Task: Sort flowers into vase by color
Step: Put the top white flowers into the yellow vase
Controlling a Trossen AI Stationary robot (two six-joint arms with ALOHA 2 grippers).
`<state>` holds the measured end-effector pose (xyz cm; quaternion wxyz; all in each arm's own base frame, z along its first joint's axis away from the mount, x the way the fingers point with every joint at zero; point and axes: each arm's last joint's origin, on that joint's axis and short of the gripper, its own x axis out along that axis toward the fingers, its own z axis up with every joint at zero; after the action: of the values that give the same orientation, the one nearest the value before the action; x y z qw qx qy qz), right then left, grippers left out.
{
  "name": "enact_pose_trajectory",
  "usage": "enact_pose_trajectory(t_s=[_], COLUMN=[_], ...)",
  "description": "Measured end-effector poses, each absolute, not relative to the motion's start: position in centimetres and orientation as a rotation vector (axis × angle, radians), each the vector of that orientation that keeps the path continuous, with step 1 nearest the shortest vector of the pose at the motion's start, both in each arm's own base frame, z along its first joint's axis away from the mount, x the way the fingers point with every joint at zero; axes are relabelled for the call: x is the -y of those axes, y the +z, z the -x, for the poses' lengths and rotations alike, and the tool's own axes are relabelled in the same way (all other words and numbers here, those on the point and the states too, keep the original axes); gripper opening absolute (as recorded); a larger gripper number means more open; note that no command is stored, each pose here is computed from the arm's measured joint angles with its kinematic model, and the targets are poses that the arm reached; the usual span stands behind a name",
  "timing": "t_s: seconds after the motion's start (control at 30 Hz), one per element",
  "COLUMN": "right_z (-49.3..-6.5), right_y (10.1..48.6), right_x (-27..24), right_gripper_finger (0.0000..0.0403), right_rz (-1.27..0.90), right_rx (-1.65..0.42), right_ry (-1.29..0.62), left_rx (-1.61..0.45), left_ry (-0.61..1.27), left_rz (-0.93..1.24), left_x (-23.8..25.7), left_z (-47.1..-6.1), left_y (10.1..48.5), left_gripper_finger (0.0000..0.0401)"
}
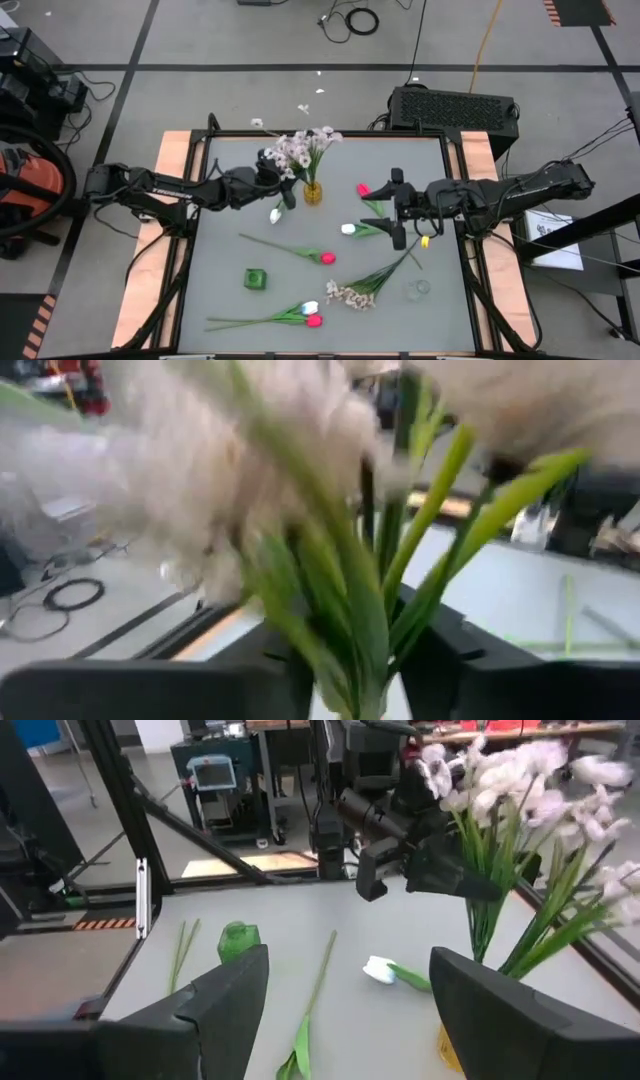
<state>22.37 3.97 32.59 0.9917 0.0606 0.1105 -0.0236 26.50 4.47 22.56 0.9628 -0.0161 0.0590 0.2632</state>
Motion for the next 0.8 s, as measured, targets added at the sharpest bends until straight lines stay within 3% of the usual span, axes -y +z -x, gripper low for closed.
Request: enact_pose_trajectory(t_s=[0.2,0.4,0.57,0.8], right_z=[-21.9,-21.6,-20.8,-19.7], right_y=[31.6,30.9,29.8,26.8], right_x=[-3.9,-4.4,-5.3,-7.0], right_gripper_finger=[0.027,0.027,0.027,0.027], right_rz=[-0.093,-0.11,-0.081,-0.094], right_rx=[-0.338,-0.42,-0.551,-0.795], right_ry=[-0.042,0.046,0.1,0.129], left_rx=[-0.224,-0.324,-0.372,-0.358], left_ry=[0.555,0.558,0.51,0.479], left_rz=[0.044,0.04,0.071,0.195], left_x=[-4.5,-4.4,-4.0,-3.0], left_z=[-26.3,-25.6,-24.1,-21.2], left_y=[21.5,21.1,21.9,24.0], left_gripper_finger=[0.0223,0.0291,0.0319,0.0322])
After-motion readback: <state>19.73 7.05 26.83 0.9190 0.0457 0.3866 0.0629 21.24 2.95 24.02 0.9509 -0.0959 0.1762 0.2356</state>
